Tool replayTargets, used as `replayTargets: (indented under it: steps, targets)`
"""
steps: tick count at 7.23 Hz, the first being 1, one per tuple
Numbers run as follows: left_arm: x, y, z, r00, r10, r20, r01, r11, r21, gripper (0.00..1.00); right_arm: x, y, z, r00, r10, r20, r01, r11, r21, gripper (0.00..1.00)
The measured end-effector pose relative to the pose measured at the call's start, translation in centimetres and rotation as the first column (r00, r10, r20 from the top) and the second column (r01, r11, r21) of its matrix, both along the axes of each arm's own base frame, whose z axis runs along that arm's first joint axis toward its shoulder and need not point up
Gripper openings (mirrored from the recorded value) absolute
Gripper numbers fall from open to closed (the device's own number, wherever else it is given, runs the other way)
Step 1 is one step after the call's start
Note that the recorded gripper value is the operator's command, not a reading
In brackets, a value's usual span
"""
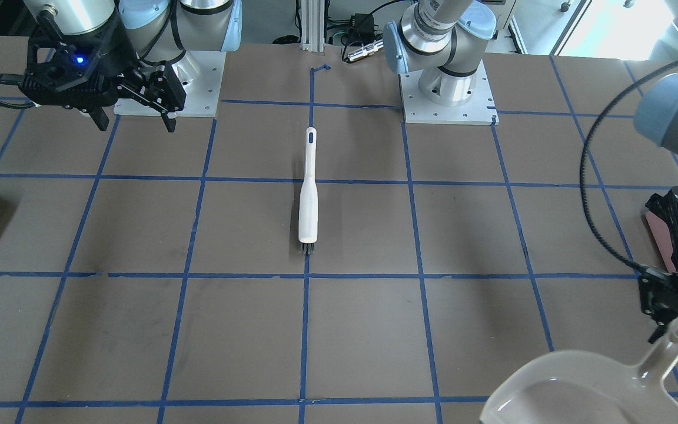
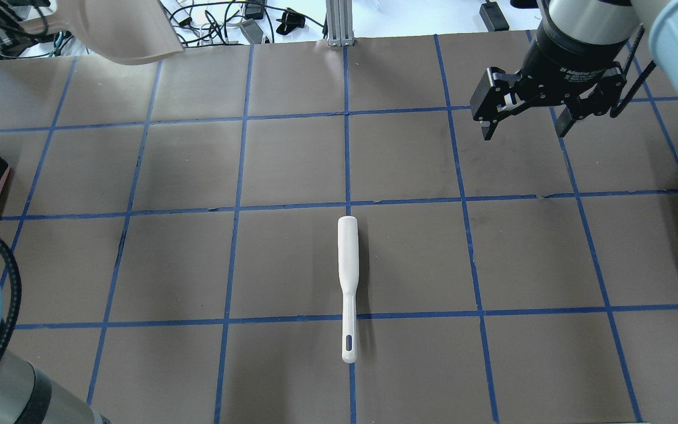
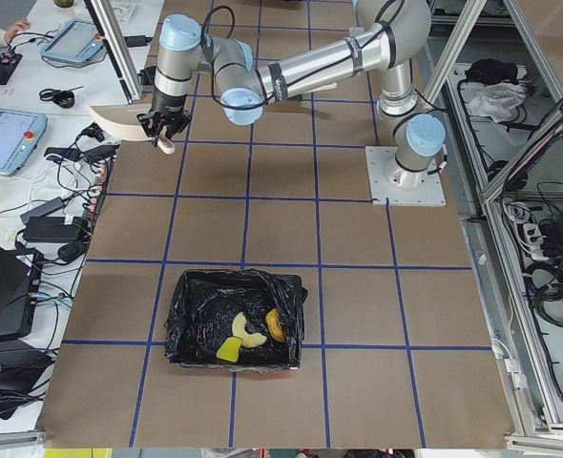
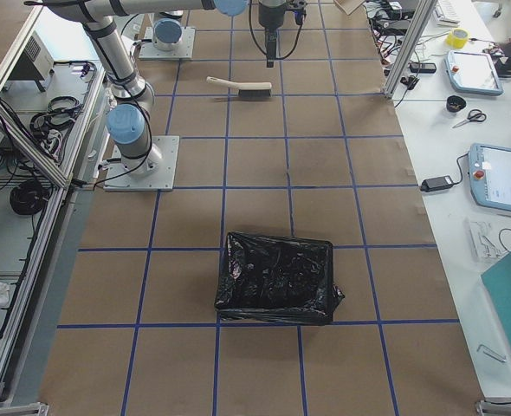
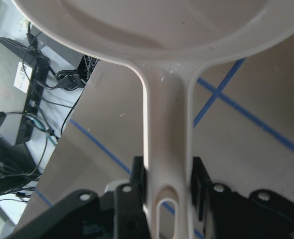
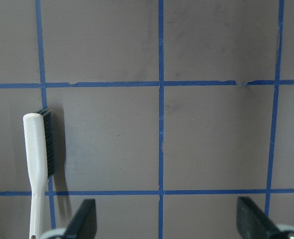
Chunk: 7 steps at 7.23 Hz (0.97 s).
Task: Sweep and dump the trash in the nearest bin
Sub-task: 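Lay the brush down with the right gripper while the left returns the dustpan, then lower the dustpan onto the table with the left gripper and release it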
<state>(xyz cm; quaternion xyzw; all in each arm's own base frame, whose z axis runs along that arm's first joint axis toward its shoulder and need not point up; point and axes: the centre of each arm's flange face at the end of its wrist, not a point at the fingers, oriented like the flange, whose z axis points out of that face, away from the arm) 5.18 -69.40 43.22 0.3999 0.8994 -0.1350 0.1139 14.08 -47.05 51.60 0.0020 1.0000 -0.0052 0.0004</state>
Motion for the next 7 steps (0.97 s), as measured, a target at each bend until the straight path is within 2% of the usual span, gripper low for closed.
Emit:
replayTargets:
  steps: [1, 2, 4, 6, 7]
  targets:
    - [-4.6, 0.5, -1.3, 0.988, 0.138, -0.07, -0.135, 0.99, 0.045, 0.0, 0.0, 0.0, 0.0, 1.0, -0.001, 0.0, 0.001, 1.0, -0.001, 1.0]
    - [-8.8, 1.0, -2.4, 0.96, 0.262, -0.099, -0.254, 0.963, 0.089, 0.0, 0.0, 0.0, 0.0, 1.0, -0.001, 0.0, 0.001, 1.0, -0.001, 1.0]
    - [-15.5, 2.3, -4.1, 0.881, 0.463, -0.103, -0.443, 0.881, 0.168, 0.0, 0.0, 0.0, 0.0, 1.0, -0.001, 0.0, 0.001, 1.0, -0.001, 1.0]
    - [-20.7, 3.5, -6.1, 0.803, 0.591, -0.081, -0.558, 0.792, 0.247, 0.0, 0.0, 0.0, 0.1, 1.0, -0.001, 0.0, 0.001, 1.0, -0.003, 1.0]
    - [-23.6, 4.2, -7.0, 0.774, 0.629, -0.07, -0.591, 0.758, 0.276, 0.0, 0.0, 0.0, 0.1, 1.0, -0.001, 0.0, 0.001, 1.0, -0.003, 1.0]
